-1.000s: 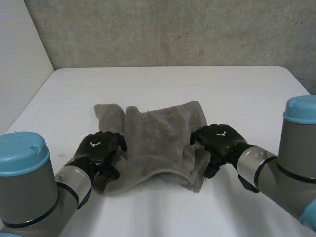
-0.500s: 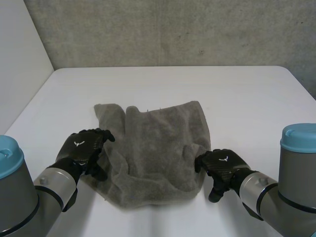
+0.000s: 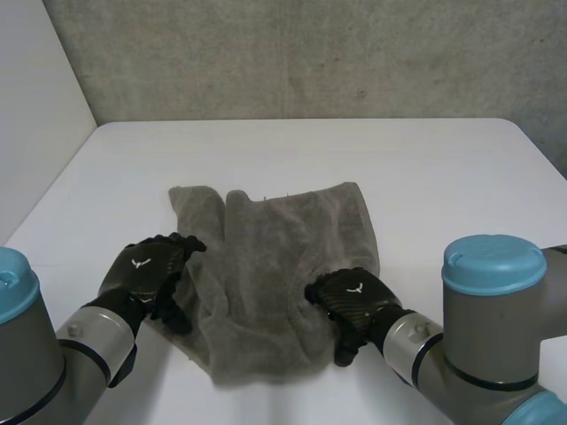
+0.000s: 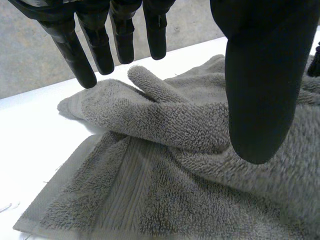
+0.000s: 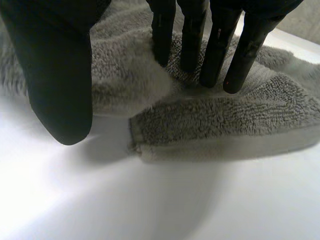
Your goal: Fold the towel.
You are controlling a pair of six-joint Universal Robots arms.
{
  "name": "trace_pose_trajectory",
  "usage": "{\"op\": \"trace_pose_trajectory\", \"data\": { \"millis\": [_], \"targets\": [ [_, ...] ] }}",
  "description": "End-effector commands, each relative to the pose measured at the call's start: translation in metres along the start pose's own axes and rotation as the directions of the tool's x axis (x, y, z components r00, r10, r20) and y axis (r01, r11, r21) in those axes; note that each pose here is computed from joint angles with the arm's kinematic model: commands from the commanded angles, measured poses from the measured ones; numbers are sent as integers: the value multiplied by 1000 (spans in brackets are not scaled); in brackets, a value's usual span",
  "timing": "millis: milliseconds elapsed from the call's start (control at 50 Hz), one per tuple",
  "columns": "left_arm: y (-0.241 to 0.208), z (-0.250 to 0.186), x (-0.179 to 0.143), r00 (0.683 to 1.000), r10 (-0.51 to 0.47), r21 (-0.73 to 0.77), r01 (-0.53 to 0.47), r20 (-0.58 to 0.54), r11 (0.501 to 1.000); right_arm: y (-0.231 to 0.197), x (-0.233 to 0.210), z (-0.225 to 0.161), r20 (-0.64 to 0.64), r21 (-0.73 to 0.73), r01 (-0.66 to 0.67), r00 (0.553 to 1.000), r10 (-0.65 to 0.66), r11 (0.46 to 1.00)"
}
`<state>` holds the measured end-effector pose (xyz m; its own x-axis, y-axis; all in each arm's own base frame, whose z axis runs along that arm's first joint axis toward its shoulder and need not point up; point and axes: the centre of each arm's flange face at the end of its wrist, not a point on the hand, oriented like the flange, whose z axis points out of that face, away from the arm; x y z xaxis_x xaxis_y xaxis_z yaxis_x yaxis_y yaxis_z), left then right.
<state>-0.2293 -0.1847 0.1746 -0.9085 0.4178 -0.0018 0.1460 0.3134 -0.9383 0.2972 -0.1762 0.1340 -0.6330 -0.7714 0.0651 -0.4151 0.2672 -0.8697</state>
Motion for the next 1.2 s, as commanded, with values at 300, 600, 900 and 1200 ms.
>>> {"op": "trace_pose_trajectory", "data": {
  "millis": [300,600,900,1200],
  "targets": [
    [-1,-3,-7,1000,-13,-4,13,25,1000,-16,1,28,-22,137,-5,1000,8,990],
    [0,-2,-8,1000,1,-14,-1,26,1000,-69,79,6,-342,287,118,939,-13,951],
    [17,18,-23,989,145,-96,-144,11,985,-32,112,-3,-441,86,231,881,-171,969],
    [31,47,-23,988,146,-52,-149,-42,988,-26,109,-3,-424,75,219,890,-168,973]
  ]
}}
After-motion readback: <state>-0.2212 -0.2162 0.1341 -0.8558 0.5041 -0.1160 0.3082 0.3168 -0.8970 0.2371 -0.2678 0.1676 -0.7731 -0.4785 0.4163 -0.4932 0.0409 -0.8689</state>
